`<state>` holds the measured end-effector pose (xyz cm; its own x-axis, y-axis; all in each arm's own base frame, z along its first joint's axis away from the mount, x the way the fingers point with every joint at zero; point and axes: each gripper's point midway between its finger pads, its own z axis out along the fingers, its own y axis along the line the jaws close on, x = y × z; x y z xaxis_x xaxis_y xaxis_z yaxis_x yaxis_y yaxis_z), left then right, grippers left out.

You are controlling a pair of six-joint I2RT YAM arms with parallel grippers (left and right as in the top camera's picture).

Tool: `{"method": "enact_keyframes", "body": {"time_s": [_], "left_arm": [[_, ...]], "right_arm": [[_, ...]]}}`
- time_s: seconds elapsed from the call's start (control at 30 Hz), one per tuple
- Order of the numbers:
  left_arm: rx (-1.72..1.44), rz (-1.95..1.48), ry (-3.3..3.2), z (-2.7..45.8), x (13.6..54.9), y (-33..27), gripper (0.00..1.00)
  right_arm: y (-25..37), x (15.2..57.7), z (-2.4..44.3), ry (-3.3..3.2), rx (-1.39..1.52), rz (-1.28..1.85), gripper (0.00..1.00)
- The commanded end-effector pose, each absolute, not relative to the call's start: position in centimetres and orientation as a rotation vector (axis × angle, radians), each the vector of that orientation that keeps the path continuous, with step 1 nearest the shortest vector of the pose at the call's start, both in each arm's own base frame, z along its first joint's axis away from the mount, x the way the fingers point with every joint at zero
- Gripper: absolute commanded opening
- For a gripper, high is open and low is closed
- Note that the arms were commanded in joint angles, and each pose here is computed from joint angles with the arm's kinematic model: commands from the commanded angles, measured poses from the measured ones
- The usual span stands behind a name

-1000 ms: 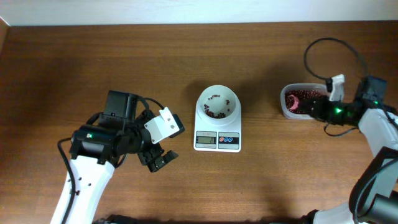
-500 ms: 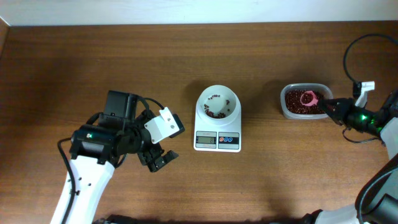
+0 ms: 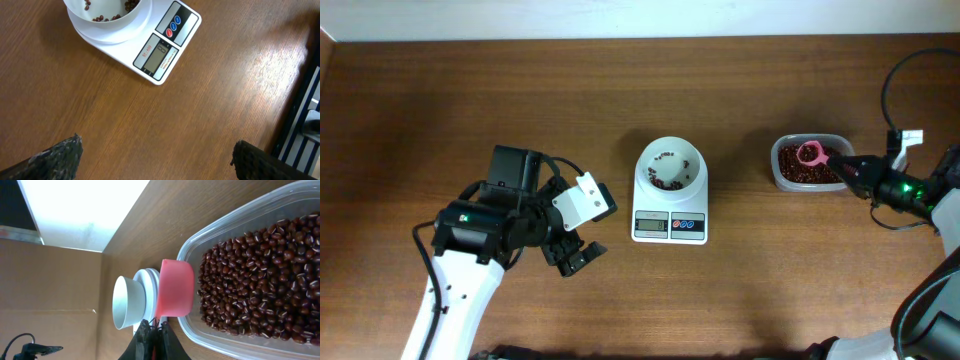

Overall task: Scoop and weigh 50g on scale
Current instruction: 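Lift the filled scoop and carry it left toward the scale bowl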

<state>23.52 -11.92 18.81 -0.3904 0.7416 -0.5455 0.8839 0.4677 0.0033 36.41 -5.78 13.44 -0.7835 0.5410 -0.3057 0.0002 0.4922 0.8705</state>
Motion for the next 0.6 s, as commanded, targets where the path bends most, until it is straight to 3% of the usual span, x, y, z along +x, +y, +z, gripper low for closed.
{"method": "enact_keyframes", "body": {"time_s": [0.0,0.03,0.13,0.27,0.33,0.43,0.5,0.57], "left_arm": [[1.365,-0.407,2.232,18.6,23.4,-12.0,0.99],[1.365,-0.407,2.232,18.6,23.4,-12.0,0.99],[1.365,-0.407,2.232,18.6,23.4,-12.0,0.99],[1.365,-0.407,2.232,18.6,23.4,-12.0,0.99],[1.365,-0.407,2.232,18.6,23.4,-12.0,0.99],[1.365,-0.407,2.232,18.6,23.4,-12.0,0.99],[1.365,-0.407,2.232,18.6,23.4,-12.0,0.99],[1.365,-0.407,2.231,18.6,23.4,-12.0,0.99]], "right_arm": [[-7.4,36.3,10.9,2.283,0.511,1.113,0.04],[-8.5,36.0,9.4,2.358,0.562,0.995,0.04],[-7.0,36.4,11.6,2.252,0.414,1.128,0.04],[-7.7,36.4,10.7,2.293,0.404,1.042,0.04],[-9.4,36.0,8.8,2.384,0.533,0.905,0.04],[-7.7,36.4,10.8,2.286,0.314,1.007,0.04],[-9.2,36.1,9.0,2.379,0.489,0.906,0.04],[-8.8,36.1,9.4,2.358,0.478,0.945,0.04]]}}
